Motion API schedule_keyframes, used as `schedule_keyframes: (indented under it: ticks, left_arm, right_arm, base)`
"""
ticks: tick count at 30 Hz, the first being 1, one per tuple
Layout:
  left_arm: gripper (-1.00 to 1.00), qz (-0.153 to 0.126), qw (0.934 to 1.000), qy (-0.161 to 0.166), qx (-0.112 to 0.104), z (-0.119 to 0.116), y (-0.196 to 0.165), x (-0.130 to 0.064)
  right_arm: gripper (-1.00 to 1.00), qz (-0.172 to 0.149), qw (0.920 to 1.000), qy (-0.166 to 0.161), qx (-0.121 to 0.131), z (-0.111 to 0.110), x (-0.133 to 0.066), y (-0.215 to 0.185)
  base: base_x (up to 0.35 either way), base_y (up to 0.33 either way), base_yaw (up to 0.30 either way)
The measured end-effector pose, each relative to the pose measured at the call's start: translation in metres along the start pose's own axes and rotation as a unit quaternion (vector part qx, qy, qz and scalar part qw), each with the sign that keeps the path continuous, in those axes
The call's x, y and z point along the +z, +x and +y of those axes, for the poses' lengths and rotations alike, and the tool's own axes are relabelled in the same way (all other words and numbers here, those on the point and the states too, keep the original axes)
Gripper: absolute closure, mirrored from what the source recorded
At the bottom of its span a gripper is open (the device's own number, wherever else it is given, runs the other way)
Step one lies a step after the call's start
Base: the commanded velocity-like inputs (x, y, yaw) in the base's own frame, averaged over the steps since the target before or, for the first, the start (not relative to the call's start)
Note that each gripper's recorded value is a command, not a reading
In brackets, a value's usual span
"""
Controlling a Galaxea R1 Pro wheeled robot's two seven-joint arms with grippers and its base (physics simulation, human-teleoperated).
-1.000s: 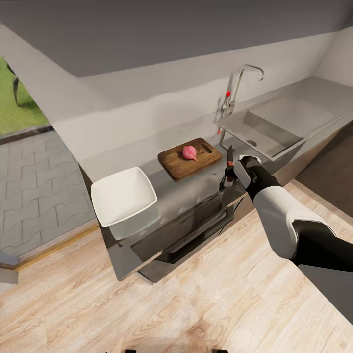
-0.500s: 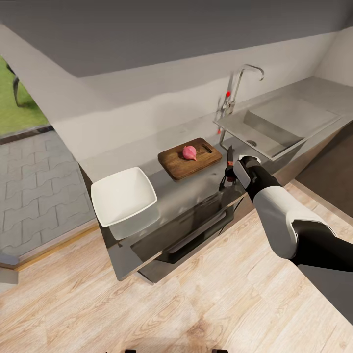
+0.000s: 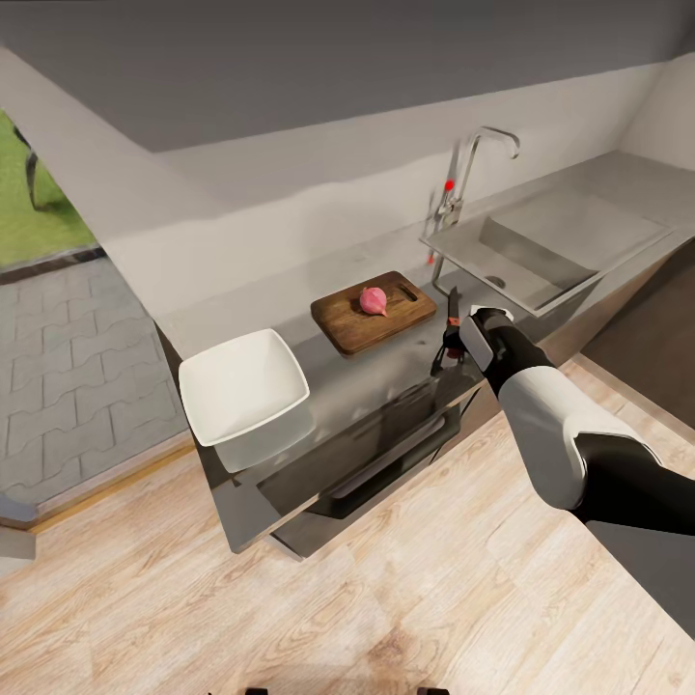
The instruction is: In the kitchen, take the Vidalia onion out of the sink, dice it on the chopping board with the paring knife, put the diced onion into the bowl on the countertop, then place both the paring knife and the chopping board into the sink.
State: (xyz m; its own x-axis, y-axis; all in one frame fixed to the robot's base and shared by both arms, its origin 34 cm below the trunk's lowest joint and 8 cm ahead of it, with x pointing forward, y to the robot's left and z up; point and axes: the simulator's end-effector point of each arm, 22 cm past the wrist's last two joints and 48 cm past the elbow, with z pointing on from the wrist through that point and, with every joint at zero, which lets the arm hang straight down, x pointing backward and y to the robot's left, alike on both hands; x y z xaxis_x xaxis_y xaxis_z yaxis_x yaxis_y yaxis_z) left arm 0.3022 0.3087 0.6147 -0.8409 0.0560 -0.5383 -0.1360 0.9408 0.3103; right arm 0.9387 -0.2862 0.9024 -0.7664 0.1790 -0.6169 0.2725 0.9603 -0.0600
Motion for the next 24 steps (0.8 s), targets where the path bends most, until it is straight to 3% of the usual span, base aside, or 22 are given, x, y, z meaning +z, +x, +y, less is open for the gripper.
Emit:
schedule_keyframes:
  ticks: [24]
  left_arm:
    - [-1.00,0.000,1.0000,0.000,0.000,0.000,0.000,0.000]
  right_arm:
    - [1.00,-0.024,0.9997,-0.004,0.006,0.000,-0.008,-0.023]
  base:
    - [0.000,0.000,0.000]
